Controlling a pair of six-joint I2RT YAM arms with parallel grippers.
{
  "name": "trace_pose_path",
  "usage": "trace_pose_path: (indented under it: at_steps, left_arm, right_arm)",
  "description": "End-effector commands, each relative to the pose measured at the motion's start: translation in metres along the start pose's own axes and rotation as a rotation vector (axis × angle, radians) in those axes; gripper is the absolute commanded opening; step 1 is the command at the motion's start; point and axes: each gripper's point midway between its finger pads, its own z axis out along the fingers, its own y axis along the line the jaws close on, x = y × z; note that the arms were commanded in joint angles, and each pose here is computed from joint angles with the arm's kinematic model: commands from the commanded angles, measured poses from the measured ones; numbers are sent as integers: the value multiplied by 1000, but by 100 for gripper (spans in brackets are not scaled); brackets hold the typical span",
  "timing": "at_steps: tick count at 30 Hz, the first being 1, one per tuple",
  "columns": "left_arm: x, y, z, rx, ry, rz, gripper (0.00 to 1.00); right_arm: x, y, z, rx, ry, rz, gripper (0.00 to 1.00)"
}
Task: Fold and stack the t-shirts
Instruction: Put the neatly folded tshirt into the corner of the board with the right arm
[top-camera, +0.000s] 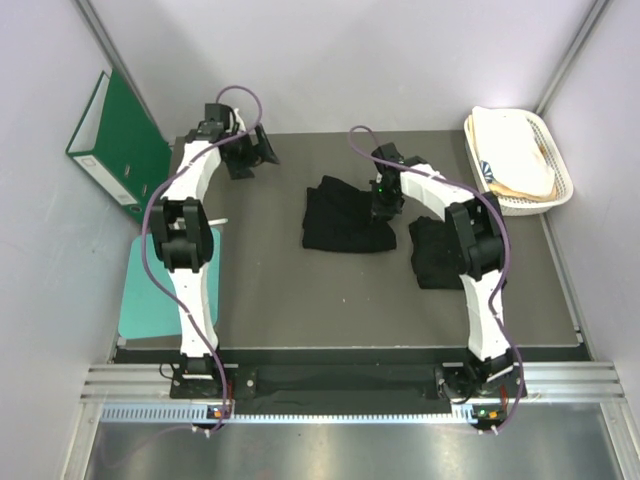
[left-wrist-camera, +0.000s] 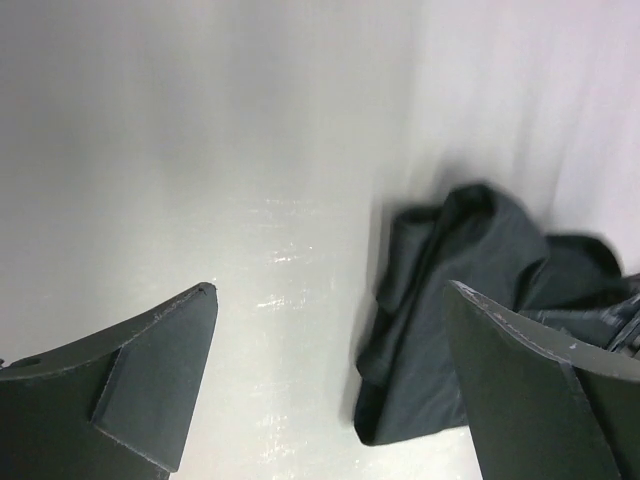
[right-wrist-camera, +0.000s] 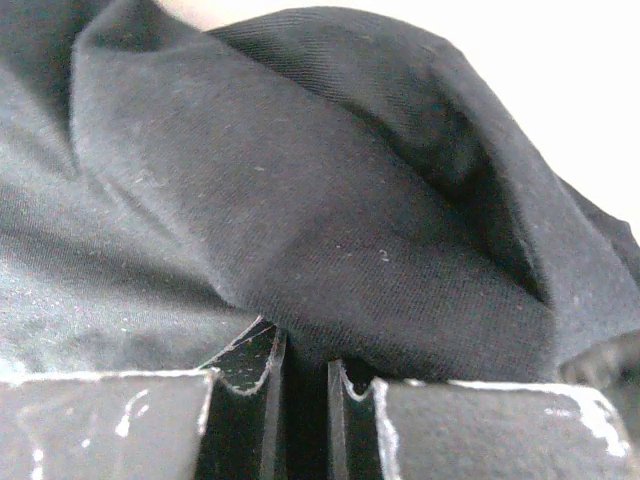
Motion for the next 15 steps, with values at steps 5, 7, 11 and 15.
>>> trace_pose_path:
  at_steps: [5, 7, 11, 15]
  left_arm:
    - [-18, -21, -31, 53, -74, 9, 99]
    - [-10, -16, -24, 54, -56, -1, 99]
    - [-1, -13, -17, 60, -29, -10, 98]
    - [4, -10, -13, 59, -14, -11, 98]
  right_arm:
    - [4, -21, -105, 154, -85, -101, 0]
    - [5, -22, -124, 152, -106, -110, 0]
    - [10, -33, -149, 192, -140, -102, 0]
    - [26, -48, -162, 238, -122, -93, 0]
